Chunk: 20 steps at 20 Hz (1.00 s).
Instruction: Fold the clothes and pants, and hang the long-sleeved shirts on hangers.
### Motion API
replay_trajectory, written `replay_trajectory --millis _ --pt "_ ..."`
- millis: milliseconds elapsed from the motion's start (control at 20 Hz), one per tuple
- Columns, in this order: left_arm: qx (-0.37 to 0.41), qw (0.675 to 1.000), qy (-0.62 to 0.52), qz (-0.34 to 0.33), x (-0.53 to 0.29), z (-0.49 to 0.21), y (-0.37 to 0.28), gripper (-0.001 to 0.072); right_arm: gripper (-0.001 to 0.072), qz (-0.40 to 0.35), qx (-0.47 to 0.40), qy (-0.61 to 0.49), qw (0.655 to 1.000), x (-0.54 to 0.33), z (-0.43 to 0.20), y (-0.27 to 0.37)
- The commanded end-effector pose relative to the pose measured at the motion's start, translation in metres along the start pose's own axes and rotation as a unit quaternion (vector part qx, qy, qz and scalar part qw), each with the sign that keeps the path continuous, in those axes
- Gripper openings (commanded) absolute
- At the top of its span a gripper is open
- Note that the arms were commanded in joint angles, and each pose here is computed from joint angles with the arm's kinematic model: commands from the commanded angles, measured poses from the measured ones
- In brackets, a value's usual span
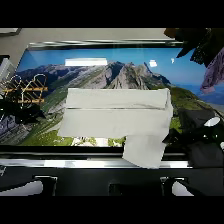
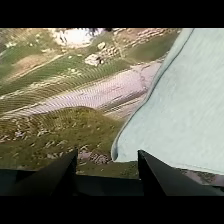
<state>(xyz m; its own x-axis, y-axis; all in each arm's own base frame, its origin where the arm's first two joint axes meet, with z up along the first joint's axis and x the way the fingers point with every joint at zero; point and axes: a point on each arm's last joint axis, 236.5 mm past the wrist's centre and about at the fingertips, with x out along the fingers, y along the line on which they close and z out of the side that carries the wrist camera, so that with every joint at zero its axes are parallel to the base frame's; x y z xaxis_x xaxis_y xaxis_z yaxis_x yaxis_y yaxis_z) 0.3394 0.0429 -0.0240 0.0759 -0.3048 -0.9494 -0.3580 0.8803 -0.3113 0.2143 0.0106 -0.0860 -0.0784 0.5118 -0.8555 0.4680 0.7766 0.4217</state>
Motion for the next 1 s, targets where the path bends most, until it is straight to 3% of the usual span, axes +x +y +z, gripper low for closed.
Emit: replay_trajectory --millis 0,400,500,550,650,700,950 --pt "-0.007 1.0 0.0 -0.012 0.004 -0.006 -0.003 0.0448 0.0419 -0.002 0.008 0.021 1.0 0.02 -0.029 -0.01" --pt "-0.008 1.0 -0.008 -0.017 0.004 -0.003 -0.005 0.0447 0.0416 0.015 0.031 0.012 0.999 0.038 -0.041 -0.009" --pt "-0.009 1.0 -0.012 -0.02 0.003 0.0 -0.006 0.0447 0.0377 0.04 0.047 0.009 0.998 0.045 -0.042 -0.001" --pt "-0.009 1.0 -0.015 -0.023 0.003 0.001 -0.008 0.0447 0.0323 0.047 0.053 0.011 0.997 0.049 -0.044 0.001" --pt "-0.012 0.999 -0.019 -0.034 0.004 0.002 -0.013 0.0448 0.01 0.049 0.051 0.008 0.997 0.05 -0.044 0.001" --pt "-0.012 0.999 -0.014 -0.042 0.008 0.0 -0.015 0.0448 0.004 0.048 0.049 0.0 0.998 0.049 -0.042 0.001" --pt "-0.063 0.991 0.019 -0.115 0.051 -0.033 -0.02 0.0447 0.0035 0.055 0.031 -0.049 0.997 0.033 -0.034 0.011"
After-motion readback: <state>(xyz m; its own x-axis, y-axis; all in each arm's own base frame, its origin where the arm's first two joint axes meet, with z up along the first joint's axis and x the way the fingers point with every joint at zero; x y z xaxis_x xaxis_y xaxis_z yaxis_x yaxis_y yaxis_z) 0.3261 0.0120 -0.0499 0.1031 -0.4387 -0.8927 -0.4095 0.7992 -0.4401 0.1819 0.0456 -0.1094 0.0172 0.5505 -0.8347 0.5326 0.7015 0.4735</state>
